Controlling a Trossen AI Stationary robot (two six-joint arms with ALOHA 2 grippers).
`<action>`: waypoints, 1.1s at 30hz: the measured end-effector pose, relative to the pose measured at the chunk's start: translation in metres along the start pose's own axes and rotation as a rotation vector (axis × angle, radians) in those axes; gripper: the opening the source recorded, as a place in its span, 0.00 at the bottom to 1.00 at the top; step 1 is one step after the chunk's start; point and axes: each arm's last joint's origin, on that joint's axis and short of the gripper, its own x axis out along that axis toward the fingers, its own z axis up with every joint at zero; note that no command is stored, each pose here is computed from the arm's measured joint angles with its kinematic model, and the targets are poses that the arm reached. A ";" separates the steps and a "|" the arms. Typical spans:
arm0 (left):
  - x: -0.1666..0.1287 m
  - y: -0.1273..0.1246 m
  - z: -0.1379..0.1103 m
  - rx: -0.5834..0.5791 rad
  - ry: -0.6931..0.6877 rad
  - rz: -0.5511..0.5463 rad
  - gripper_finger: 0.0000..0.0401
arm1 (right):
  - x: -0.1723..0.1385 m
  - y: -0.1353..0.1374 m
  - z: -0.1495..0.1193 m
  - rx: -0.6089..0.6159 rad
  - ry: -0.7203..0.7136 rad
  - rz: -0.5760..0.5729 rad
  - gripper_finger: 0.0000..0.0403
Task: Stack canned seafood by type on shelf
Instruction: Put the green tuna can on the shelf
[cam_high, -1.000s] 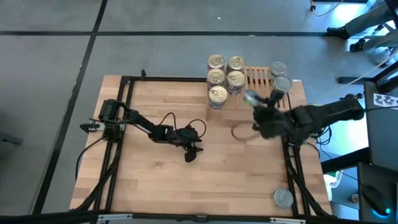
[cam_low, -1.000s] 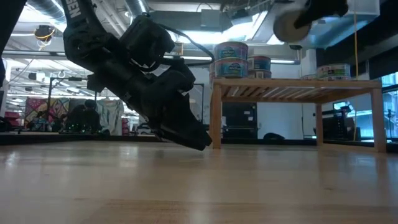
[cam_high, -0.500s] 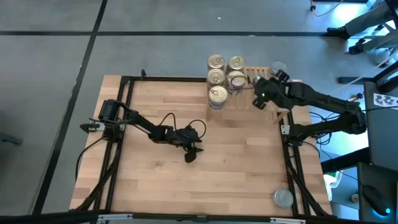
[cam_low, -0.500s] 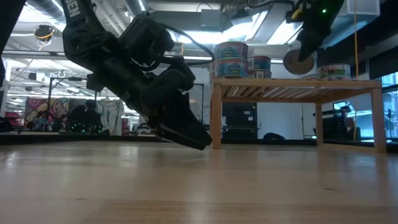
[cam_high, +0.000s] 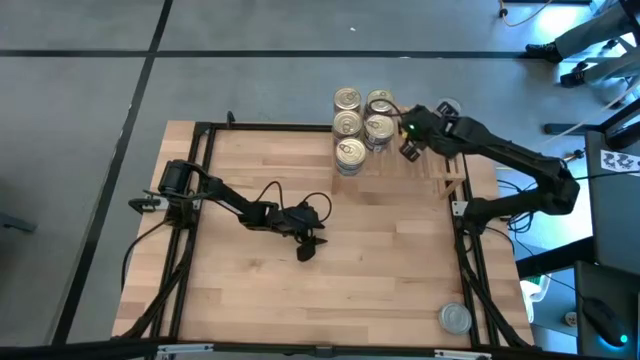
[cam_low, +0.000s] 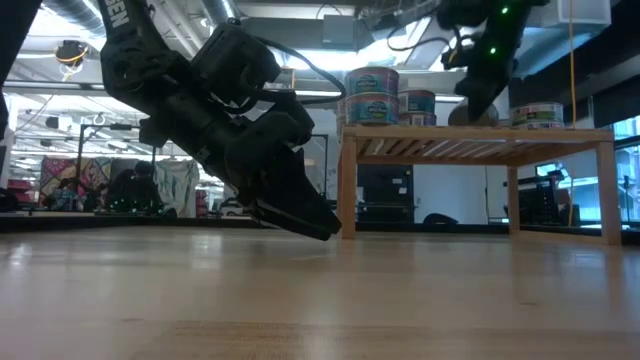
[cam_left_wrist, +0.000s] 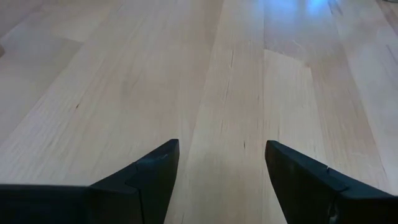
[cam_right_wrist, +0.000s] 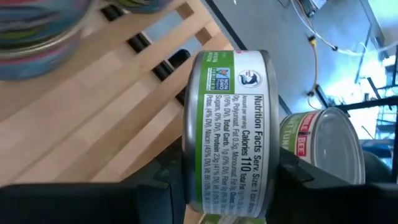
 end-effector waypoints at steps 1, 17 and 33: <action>0.000 0.000 0.000 0.000 0.000 0.000 0.59 | 0.004 0.000 0.001 0.001 0.007 -0.006 0.35; 0.000 0.000 0.000 0.000 0.000 0.000 0.59 | 0.031 0.001 0.012 -0.059 0.060 -0.101 0.37; 0.000 -0.002 0.000 -0.025 0.001 -0.004 0.59 | 0.032 0.001 0.010 -0.074 0.081 -0.117 0.59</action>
